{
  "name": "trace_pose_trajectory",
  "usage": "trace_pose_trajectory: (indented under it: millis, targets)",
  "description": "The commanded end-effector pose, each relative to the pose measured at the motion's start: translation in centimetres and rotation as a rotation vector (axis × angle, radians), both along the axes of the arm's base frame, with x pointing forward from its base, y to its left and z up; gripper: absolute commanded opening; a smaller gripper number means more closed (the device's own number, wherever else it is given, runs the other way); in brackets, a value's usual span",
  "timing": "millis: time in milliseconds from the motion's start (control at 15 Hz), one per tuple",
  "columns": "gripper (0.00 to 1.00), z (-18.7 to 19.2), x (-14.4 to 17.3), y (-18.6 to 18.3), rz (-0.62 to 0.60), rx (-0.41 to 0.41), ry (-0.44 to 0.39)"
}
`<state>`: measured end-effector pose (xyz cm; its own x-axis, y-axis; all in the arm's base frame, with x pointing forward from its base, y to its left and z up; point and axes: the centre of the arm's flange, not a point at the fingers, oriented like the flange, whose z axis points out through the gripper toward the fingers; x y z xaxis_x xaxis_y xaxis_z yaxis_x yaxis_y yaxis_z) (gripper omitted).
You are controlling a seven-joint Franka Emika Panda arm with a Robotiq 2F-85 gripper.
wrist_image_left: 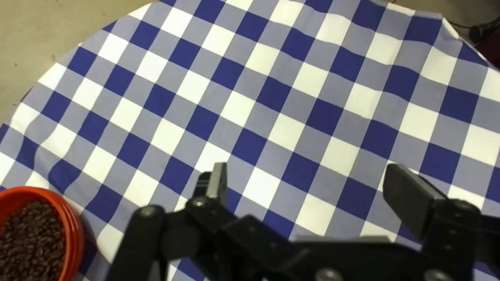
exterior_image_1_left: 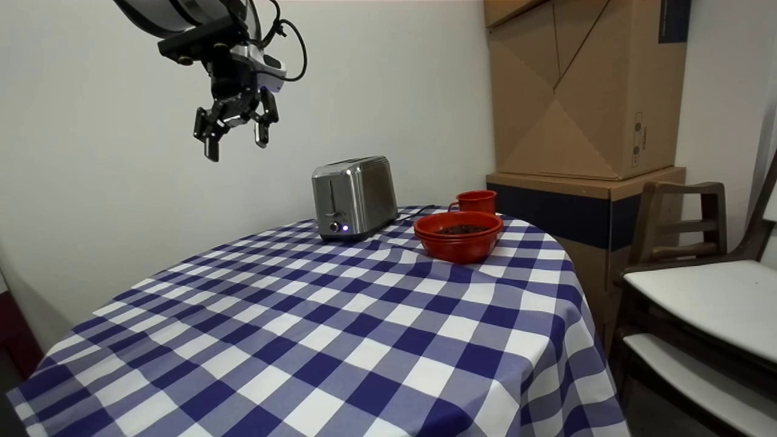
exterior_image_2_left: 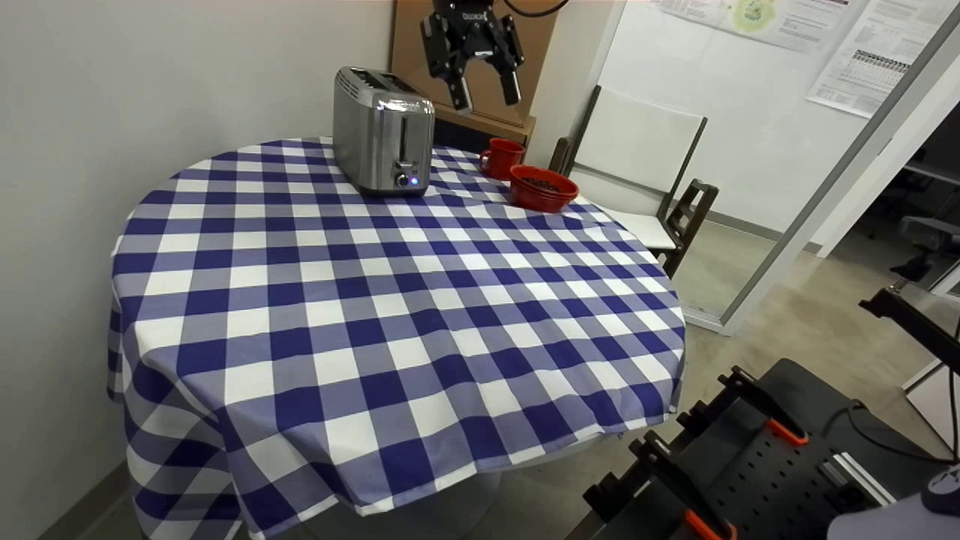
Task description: Push down the lever on the toaster
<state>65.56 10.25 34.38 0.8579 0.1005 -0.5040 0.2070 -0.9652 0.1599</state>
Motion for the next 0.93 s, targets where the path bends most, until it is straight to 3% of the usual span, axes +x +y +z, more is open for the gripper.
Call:
trace_pose_trajectory:
  millis: [0, 333, 533, 800, 867]
  targets:
    - [1.0, 1.3, -8.0, 0.7, 0.072, -0.042, -0.084]
    - [1.0, 4.4, -11.2, 2.7, 0.09, -0.133, -0.337]
    - [1.0, 6.7, -13.4, 2.8, -0.035, -0.076, -0.445]
    - [1.0, 9.9, -17.2, 0.0, -0.224, 0.004, -0.503]
    - [1.0, 8.9, -11.9, 2.4, -0.15, -0.039, -0.453]
